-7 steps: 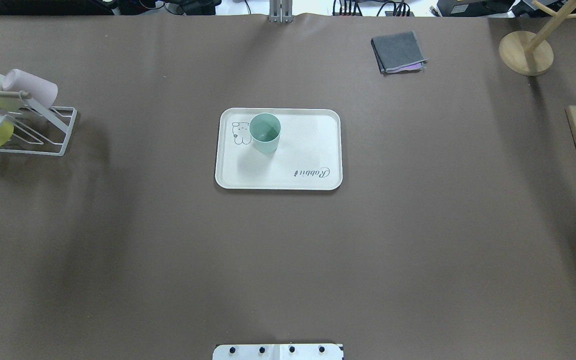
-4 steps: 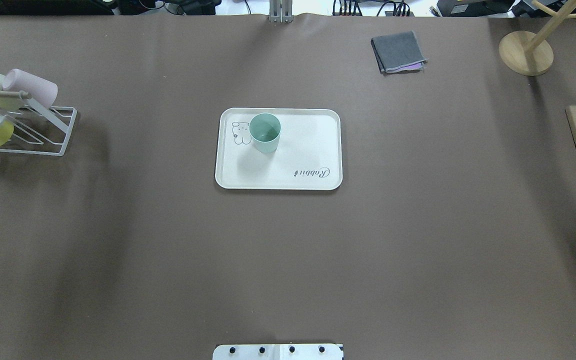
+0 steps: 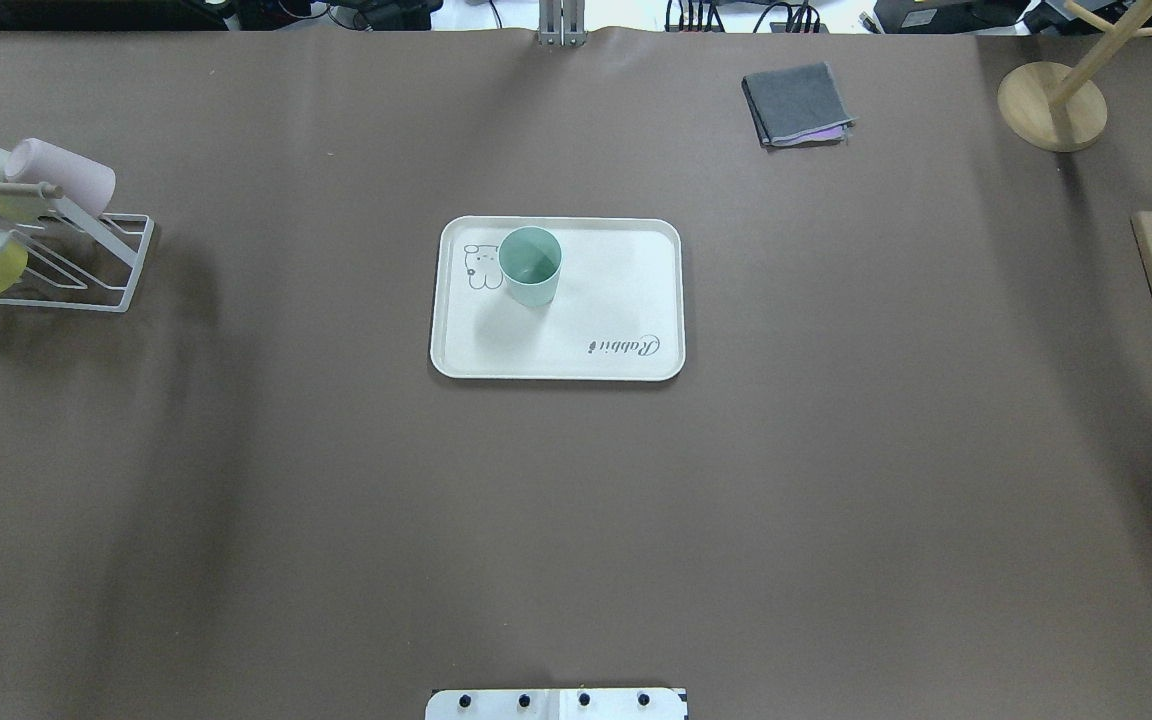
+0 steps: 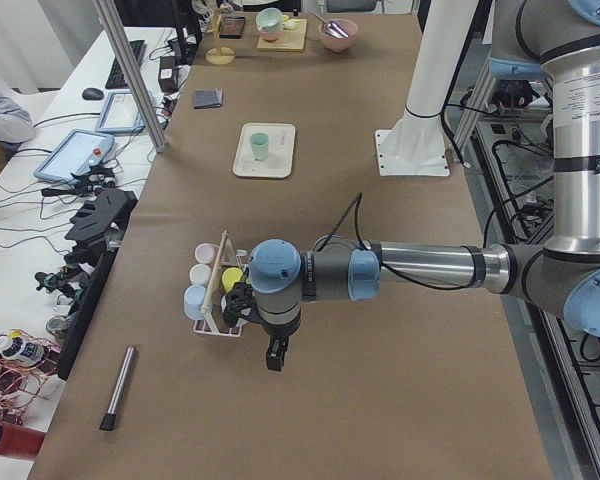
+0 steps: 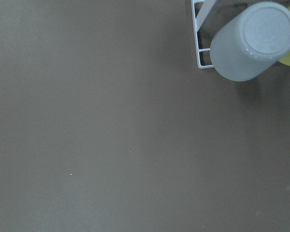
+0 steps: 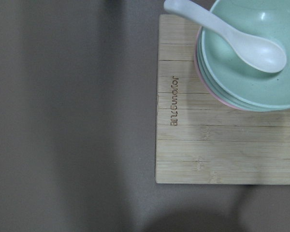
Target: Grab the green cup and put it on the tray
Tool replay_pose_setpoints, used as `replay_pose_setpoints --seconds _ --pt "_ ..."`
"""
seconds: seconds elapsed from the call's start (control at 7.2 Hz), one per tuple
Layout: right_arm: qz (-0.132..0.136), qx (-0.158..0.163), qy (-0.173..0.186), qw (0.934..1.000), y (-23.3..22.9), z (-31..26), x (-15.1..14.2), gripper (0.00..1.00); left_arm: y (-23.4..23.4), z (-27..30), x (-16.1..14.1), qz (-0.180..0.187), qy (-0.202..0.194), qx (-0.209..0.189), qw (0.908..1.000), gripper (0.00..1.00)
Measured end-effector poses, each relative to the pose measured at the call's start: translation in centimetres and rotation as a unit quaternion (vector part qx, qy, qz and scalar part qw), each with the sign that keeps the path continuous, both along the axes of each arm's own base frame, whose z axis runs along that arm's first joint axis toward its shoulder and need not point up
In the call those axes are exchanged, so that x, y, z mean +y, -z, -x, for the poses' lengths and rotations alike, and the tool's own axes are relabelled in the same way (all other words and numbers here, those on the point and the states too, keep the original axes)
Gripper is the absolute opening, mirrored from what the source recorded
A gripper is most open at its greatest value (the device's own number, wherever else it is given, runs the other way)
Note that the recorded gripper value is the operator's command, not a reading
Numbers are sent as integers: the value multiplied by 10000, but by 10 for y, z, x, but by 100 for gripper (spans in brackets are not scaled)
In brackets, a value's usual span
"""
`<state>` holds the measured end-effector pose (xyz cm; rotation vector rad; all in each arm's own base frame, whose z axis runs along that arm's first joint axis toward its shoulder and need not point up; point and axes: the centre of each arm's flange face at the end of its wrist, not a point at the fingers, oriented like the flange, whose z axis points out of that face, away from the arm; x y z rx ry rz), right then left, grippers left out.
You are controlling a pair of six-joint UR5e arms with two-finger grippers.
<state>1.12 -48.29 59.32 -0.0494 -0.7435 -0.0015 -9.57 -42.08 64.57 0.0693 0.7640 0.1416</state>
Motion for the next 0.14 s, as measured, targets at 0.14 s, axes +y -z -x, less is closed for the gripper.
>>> replay_pose_setpoints --seconds 0.14 --pt "-1 -2 0 10000 0 0 0 100 1 1 1 0 16 0 10000 97"
